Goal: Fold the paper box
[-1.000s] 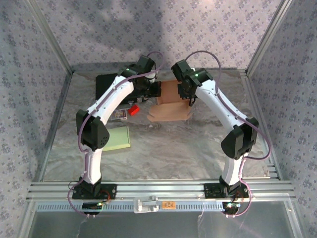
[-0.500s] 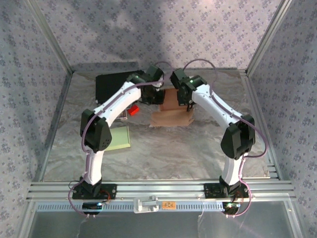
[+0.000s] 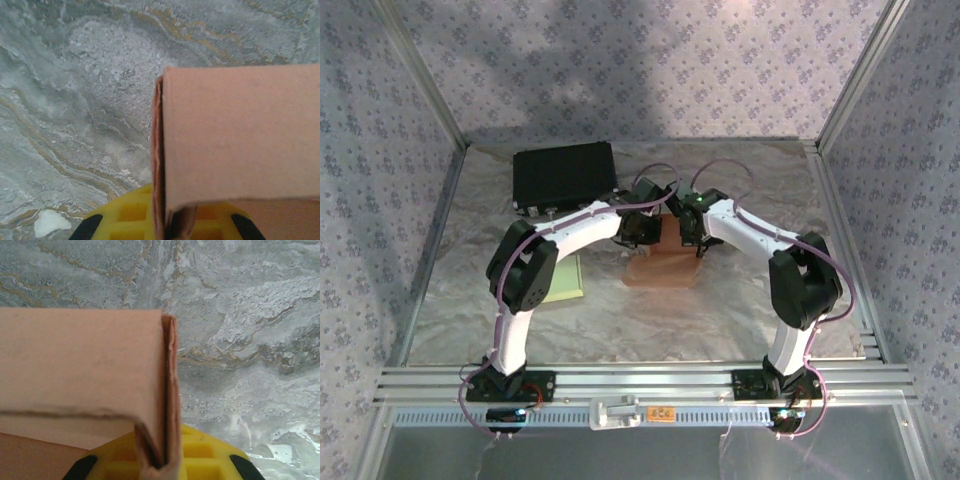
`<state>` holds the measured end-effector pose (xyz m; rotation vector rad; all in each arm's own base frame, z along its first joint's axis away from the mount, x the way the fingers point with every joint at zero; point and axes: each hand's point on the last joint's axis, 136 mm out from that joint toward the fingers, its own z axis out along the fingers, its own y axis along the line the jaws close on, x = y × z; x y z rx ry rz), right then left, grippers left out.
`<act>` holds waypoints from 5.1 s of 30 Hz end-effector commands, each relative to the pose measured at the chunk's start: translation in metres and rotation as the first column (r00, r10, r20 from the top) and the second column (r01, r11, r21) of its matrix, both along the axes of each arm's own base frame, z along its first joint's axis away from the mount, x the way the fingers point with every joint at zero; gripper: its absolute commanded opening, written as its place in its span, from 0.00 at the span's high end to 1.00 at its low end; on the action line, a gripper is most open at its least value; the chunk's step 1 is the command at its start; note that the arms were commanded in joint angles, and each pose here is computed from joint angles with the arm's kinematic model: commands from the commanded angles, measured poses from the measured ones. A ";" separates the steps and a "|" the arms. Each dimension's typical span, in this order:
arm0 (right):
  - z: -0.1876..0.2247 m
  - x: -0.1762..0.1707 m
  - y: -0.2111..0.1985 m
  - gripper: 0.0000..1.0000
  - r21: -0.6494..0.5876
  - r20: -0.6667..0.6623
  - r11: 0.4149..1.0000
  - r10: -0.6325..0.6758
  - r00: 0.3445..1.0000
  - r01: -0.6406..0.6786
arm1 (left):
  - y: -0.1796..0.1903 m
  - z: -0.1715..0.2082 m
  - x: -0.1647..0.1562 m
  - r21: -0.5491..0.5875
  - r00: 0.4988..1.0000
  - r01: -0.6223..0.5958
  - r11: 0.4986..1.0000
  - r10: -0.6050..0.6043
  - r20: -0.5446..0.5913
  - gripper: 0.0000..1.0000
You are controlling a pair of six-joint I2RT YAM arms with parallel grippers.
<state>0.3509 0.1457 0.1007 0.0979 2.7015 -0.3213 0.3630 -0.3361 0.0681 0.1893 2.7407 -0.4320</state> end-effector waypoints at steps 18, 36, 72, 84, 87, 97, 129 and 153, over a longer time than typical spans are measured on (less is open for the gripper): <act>-0.003 -0.004 -0.026 1.00 0.027 -0.026 0.999 -0.022 0.999 0.023 | -0.002 0.028 -0.010 -0.307 0.993 0.103 0.946 -0.116 -0.024 0.63; -0.005 -0.005 -0.021 1.00 0.044 -0.037 0.999 -0.017 0.999 0.018 | -0.011 0.022 0.011 -0.281 0.994 0.098 0.955 -0.110 -0.027 0.66; -0.004 0.000 -0.009 1.00 0.067 -0.033 0.998 -0.003 0.999 0.005 | 0.008 -0.012 0.021 -0.009 0.999 0.000 1.000 0.000 -0.046 0.93; -0.004 0.000 -0.009 1.00 0.069 -0.034 0.998 -0.003 0.999 0.005 | -0.005 -0.019 0.030 -0.049 0.998 0.010 0.999 -0.013 -0.057 0.88; -0.003 0.001 -0.008 1.00 0.071 -0.031 0.997 -0.002 1.000 0.005 | -0.002 -0.019 0.032 -0.024 0.999 0.000 1.000 -0.002 -0.053 0.97; -0.009 -0.002 -0.006 1.00 0.075 -0.049 0.997 -0.013 0.999 0.017 | 0.013 -0.023 0.029 0.068 0.997 -0.070 0.995 0.073 -0.035 0.92; -0.075 -0.056 -0.031 1.00 0.330 -0.524 0.421 -0.663 0.534 0.845 | 0.072 0.085 -0.025 -0.256 0.976 -0.196 0.947 0.162 -0.148 0.64; 0.014 -0.050 -0.005 0.39 0.523 -0.429 0.413 -0.628 0.649 0.745 | -0.035 0.062 -0.017 -0.513 0.982 -0.130 0.848 0.038 -0.185 0.66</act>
